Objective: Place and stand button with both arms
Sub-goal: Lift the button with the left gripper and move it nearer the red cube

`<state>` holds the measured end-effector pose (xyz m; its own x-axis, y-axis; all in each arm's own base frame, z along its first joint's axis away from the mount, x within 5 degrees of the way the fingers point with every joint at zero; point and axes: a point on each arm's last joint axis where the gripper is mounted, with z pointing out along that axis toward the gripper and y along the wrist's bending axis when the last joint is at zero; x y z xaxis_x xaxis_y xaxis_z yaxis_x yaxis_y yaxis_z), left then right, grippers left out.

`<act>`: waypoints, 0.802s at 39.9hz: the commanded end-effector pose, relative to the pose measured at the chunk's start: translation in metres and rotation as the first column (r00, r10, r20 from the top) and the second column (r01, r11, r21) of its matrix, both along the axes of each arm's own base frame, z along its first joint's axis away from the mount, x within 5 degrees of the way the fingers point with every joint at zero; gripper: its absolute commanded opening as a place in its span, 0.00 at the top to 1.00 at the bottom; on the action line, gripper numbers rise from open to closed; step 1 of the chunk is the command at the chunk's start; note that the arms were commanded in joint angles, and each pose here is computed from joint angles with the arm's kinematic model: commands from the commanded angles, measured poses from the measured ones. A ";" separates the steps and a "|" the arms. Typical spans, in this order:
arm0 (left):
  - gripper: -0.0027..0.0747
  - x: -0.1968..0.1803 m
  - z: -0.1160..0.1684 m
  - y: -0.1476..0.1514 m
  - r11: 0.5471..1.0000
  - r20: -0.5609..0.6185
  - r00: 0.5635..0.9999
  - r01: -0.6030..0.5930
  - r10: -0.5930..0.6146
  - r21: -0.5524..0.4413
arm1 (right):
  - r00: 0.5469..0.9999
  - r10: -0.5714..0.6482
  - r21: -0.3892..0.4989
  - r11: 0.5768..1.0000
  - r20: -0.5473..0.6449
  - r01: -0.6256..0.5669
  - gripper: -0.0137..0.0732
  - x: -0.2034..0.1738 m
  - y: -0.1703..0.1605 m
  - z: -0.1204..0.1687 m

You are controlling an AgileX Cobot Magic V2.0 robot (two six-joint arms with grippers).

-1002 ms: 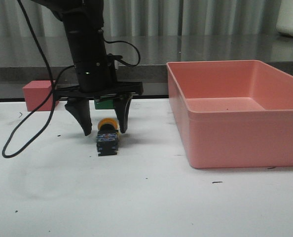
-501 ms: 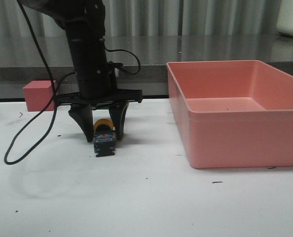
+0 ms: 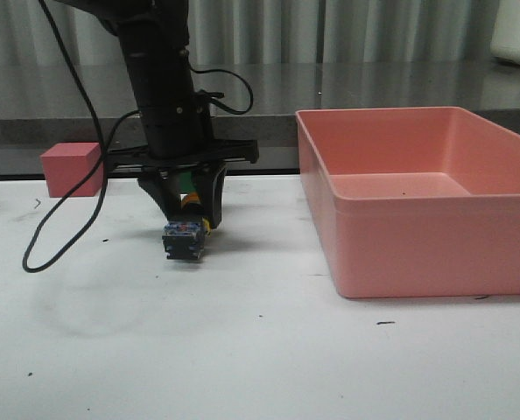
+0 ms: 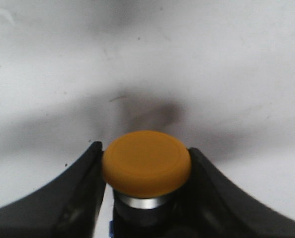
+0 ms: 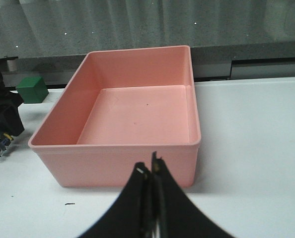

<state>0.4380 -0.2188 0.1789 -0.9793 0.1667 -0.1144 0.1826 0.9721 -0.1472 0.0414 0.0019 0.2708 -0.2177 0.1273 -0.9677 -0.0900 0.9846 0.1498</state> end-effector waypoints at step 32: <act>0.78 -0.093 0.152 0.057 0.994 0.596 0.802 0.091 -0.039 -0.056 | 0.995 0.002 -0.010 1.000 0.097 -0.001 0.92 0.000 0.000 0.015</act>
<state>0.3605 -0.1690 0.2931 -0.8350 0.2217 -0.5035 0.2925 0.9540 -0.0650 0.0414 0.0019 0.2708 -0.2177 0.1273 -0.9677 -0.0900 0.9846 0.1498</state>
